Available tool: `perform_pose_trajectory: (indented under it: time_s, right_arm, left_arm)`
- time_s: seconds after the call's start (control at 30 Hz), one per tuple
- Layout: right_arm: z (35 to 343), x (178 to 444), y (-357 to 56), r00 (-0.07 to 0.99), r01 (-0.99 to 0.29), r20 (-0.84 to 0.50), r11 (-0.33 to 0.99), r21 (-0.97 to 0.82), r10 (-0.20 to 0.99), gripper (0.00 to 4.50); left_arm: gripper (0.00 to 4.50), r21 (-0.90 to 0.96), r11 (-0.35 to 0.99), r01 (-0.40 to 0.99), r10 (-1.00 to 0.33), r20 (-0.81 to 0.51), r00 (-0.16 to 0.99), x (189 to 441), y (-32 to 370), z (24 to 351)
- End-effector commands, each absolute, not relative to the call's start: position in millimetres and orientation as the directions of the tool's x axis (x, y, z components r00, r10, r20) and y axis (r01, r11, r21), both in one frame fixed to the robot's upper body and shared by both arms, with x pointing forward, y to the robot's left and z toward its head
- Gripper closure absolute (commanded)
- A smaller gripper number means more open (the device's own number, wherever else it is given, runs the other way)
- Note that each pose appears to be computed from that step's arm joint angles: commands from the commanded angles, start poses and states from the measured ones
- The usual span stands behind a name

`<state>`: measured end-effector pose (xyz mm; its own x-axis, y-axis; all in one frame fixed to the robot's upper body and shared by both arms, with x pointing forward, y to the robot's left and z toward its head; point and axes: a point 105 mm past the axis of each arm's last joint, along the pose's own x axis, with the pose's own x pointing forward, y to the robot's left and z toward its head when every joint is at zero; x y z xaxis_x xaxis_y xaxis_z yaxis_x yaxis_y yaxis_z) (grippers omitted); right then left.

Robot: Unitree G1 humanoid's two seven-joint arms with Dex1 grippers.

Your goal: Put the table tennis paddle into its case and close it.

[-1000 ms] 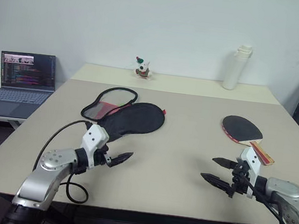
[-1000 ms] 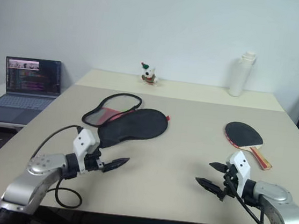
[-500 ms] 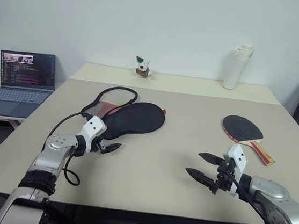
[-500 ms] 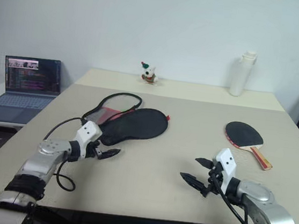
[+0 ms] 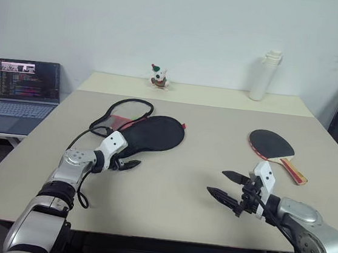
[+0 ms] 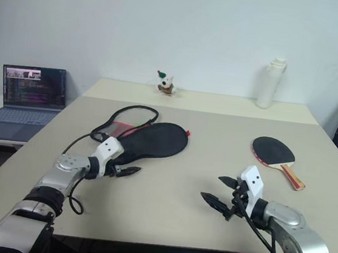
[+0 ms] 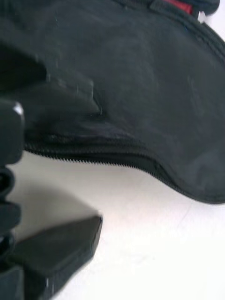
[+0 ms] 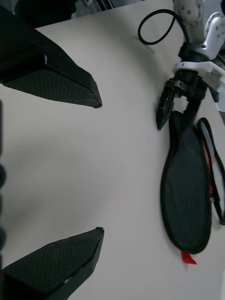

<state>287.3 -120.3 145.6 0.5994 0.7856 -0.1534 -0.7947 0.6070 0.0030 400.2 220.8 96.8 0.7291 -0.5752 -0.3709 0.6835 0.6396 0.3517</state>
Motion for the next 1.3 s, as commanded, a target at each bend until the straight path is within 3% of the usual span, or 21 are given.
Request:
perform_pose_trajectory:
  time_s: [0.03, 0.07, 0.27, 0.37, 0.5, 0.7, 0.97, 1.3]
  right_arm:
    - [162.9, 289.7, -119.1, 0.602, -0.798, -0.094, 0.602, -0.024, 0.793, 0.0]
    - [163.7, 290.3, -119.4, 0.603, -0.797, -0.091, 0.604, -0.024, 0.792, 0.0]
    - [162.7, 289.9, -120.7, 0.601, -0.798, -0.096, 0.602, -0.022, 0.793, 0.0]
    - [163.1, 290.9, -121.3, 0.603, -0.797, -0.095, 0.604, -0.022, 0.792, 0.0]
    - [164.2, 293.3, -123.7, 0.61, -0.792, -0.093, 0.61, -0.024, 0.787, 0.0]
    - [165.4, 295.5, -128.5, 0.624, -0.781, -0.089, 0.624, -0.029, 0.776, 0.0]
    - [165.9, 296.8, -136.9, 0.645, -0.764, -0.09, 0.645, -0.033, 0.759, 0.0]
    - [164.4, 292.8, -144.8, 0.664, -0.747, -0.101, 0.664, -0.042, 0.741, 0.0]
  left_arm:
    - [2.19, 0.365, 0.644, 0.672, -0.542, -0.402, 0.738, 397.1, 236.8, 95.8]
    - [2.49, 0.361, 0.638, 0.68, -0.55, -0.404, 0.731, 395.8, 236.0, 95.1]
    - [2.49, 0.376, 0.648, 0.663, -0.529, -0.405, 0.746, 396.8, 239.7, 93.9]
    - [3.09, 0.381, 0.66, 0.648, -0.512, -0.404, 0.758, 397.4, 242.3, 92.4]
    - [4.47, 0.357, 0.664, 0.658, -0.526, -0.403, 0.749, 394.9, 242.1, 92.6]
    - [4.47, 0.233, 0.703, 0.672, -0.569, -0.382, 0.728, 387.9, 228.4, 97.7]
    - [4.47, -0.109, 0.681, 0.724, -0.722, -0.262, 0.64, 364.7, 121.3, 117.3]
    - [4.47, -0.283, 0.67, 0.686, -0.742, -0.212, 0.636, 388.6, 26.5, 123.2]
